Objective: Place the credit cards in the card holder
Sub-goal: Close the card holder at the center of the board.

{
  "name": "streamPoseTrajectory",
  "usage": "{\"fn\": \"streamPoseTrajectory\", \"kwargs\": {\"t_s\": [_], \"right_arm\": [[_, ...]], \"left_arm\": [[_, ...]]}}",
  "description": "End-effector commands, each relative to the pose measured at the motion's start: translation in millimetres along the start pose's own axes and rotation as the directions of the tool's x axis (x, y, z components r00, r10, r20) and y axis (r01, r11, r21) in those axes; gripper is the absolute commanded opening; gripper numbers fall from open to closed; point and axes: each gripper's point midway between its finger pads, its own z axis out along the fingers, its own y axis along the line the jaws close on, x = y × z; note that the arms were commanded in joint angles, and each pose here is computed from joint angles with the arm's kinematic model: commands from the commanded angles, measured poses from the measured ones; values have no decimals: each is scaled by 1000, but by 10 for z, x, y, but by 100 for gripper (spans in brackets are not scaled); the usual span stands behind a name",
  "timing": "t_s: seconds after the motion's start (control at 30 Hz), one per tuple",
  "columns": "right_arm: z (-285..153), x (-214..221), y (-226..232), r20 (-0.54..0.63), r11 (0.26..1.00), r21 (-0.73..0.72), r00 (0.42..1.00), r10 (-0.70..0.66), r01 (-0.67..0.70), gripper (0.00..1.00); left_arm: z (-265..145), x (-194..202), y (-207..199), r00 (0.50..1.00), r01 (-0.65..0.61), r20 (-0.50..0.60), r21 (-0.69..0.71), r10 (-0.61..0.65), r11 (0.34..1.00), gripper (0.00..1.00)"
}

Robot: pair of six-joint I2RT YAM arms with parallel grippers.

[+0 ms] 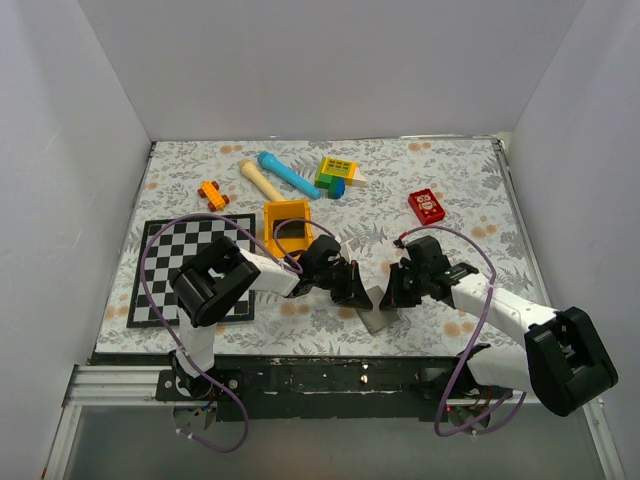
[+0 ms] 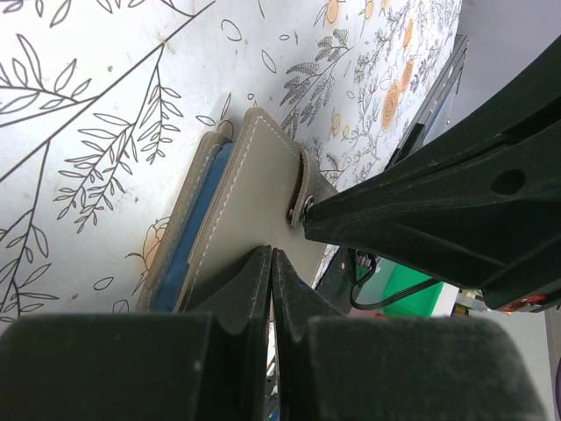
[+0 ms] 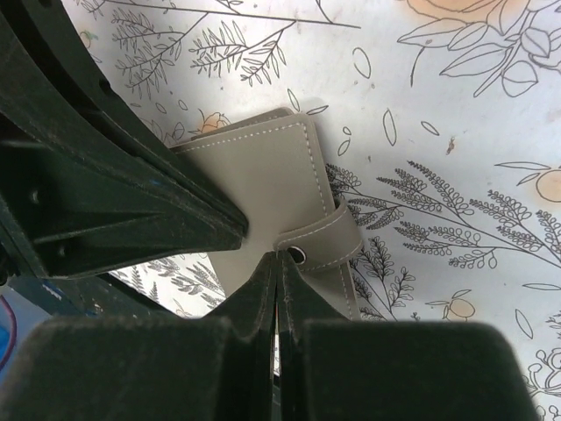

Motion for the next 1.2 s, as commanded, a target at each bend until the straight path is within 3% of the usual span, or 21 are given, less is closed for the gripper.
{"fn": "streamPoseTrajectory", "kwargs": {"t_s": [0.0,0.2,0.4,0.5,0.7,1.17], "right_arm": [[-30,117,-55,-32,1000,18,999,10,-10,1],[-58,38,-28,8,1000,15,1000,3,-3,1],[-260,-201,76,139,1000,6,990,-7,7,1],[-321,-264,18,177,999,51,984,-1,-8,7],[-260,-263,-74,135,993,114,991,12,-27,17],[-168,-371,-40,152,995,99,988,1,-16,20]], "left_arm": [[-22,-94,583,997,41,77,-210,-25,977,0],[-21,-114,571,997,38,79,-208,-22,977,0],[-20,-105,576,997,37,76,-207,-21,978,0],[-18,-100,580,997,37,75,-206,-22,978,0],[-16,-103,574,997,36,74,-204,-21,978,0],[-26,-108,590,997,38,73,-203,-23,979,0]]}}
